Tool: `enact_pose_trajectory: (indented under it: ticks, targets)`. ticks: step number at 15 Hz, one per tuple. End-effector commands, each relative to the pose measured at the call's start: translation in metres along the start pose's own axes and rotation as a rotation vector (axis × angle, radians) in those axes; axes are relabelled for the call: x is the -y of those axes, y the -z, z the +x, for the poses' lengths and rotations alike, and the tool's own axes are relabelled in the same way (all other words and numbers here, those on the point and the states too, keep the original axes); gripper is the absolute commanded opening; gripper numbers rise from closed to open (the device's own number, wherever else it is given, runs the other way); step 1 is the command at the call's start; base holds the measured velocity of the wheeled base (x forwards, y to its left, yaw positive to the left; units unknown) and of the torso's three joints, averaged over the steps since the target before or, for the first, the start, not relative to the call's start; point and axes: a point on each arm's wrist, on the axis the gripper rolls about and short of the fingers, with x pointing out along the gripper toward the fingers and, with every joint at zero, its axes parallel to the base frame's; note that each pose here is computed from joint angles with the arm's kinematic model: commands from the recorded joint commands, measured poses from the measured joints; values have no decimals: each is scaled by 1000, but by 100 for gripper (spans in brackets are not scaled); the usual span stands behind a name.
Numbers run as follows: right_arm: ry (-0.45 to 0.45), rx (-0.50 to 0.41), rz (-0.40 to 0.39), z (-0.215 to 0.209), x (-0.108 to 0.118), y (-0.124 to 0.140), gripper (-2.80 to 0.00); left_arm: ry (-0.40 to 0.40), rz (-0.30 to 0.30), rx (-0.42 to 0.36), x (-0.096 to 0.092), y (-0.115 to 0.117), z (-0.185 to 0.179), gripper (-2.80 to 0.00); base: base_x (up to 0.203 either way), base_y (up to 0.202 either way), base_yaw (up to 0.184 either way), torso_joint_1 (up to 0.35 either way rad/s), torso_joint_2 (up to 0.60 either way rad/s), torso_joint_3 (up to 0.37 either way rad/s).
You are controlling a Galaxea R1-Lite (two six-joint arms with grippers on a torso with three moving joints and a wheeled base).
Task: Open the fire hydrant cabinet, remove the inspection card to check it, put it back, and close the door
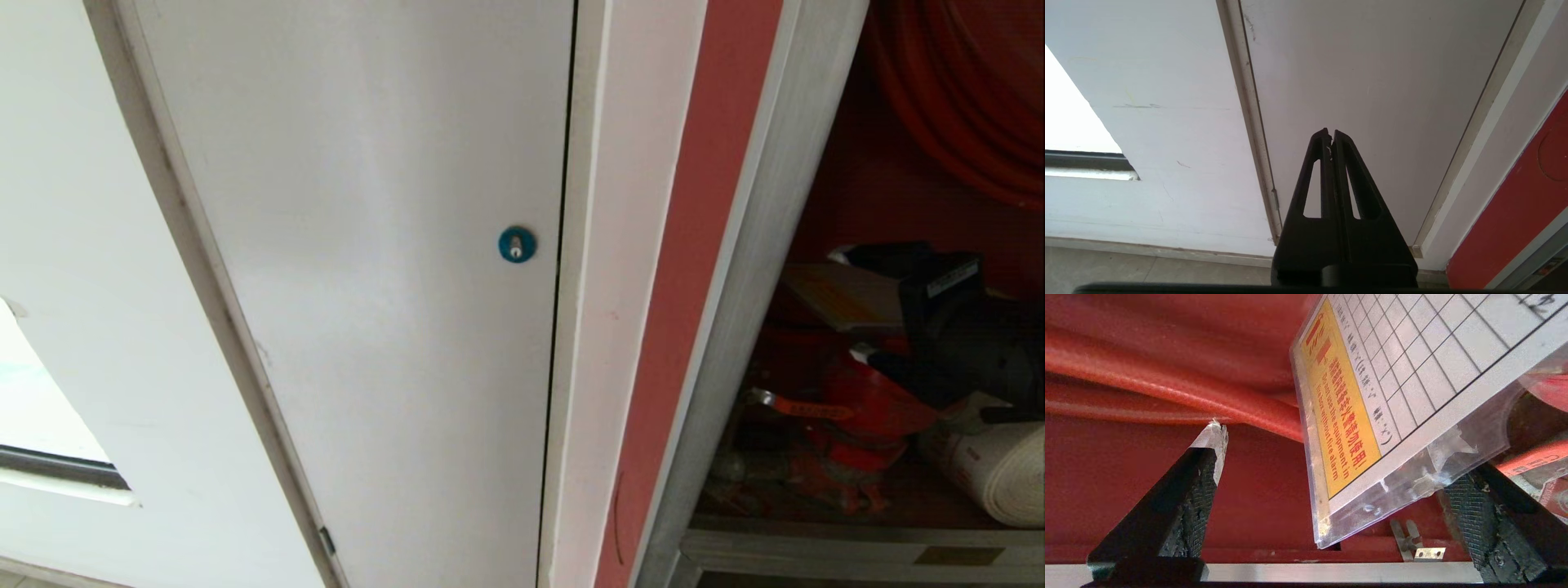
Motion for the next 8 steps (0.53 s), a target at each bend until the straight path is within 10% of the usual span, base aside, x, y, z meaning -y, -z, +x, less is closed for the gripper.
enact_pose_trajectory:
  ticks: [1,8]
  targets:
    - [-4,2,6,-1,-1,0,0,0,0,-1,0,0,0,-280,0,0,0,0,0,0]
    - [-2,18,8,-1,-1,-1,0,0,0,0,0,0,0,-280,0,0,0,0,0,0]
